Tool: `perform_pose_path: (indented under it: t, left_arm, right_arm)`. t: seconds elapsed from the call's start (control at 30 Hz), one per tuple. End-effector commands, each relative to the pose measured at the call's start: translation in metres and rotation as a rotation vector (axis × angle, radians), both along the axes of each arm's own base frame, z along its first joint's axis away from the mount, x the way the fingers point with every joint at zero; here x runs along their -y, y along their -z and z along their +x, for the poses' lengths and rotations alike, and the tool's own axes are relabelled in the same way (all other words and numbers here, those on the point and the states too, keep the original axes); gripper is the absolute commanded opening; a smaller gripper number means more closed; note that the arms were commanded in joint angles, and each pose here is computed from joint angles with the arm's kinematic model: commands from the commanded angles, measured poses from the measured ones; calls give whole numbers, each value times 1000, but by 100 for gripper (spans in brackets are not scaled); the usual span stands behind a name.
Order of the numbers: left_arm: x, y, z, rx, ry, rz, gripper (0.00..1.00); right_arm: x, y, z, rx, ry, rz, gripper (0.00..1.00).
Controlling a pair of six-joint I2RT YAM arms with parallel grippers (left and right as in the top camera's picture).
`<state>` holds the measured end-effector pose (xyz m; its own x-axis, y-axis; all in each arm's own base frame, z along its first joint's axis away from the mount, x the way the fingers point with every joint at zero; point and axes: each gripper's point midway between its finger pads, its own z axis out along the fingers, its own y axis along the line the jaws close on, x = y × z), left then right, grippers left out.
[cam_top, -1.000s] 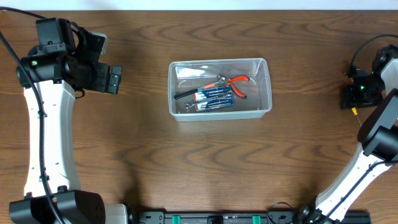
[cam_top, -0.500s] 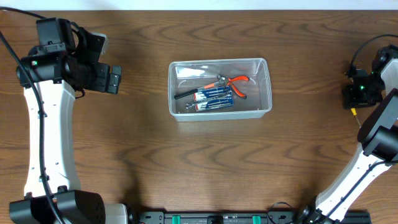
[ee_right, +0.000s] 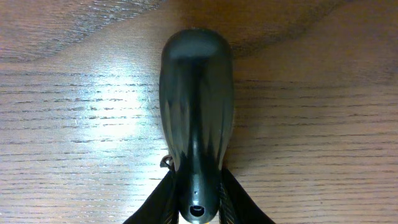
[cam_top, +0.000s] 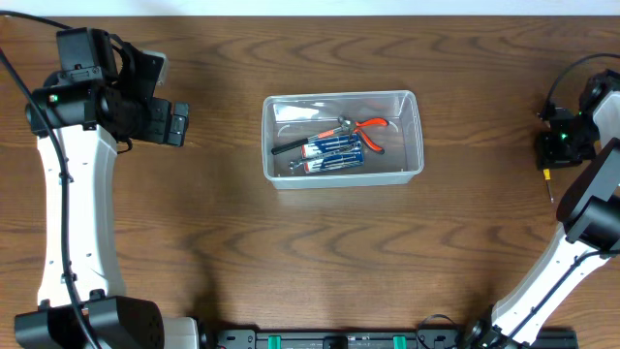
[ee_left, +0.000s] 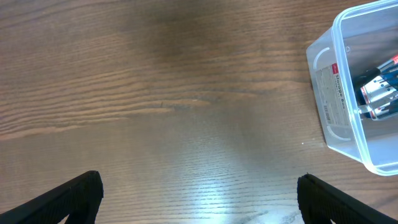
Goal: Pack container
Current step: 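Lift the screwdriver, carry it into the container, release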
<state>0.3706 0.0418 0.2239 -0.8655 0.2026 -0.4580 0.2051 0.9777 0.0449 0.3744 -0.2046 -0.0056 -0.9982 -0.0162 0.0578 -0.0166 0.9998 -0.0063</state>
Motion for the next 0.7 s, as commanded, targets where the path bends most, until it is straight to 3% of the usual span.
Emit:
perform_pose_path:
  t: [0.0,0.1,0.23,0.4,0.5,0.67]
  left_arm:
    - [2,2,0,-4,18,-4,98]
    - [2,2,0,-4,18,-4,98]
    - [3,1,0,-4,19,-4,98]
    - [7,1,2,0,31,-3,98]
    - [11,1,2,0,42,-3,98]
    - [12,1,2,0,44,-2,98]
  right_arm:
    - [-17,38,-18,-91,1,66,19]
    - [-18,38,-18,-89,9,71,16]
    - [-18,38,-15,-80,36,67,1]
    - [-20,17,5,-28,102,59,1]
    - [-29,-25,35,82,95,80,1]
    - [-65,-142,87,337,-16,34,1]
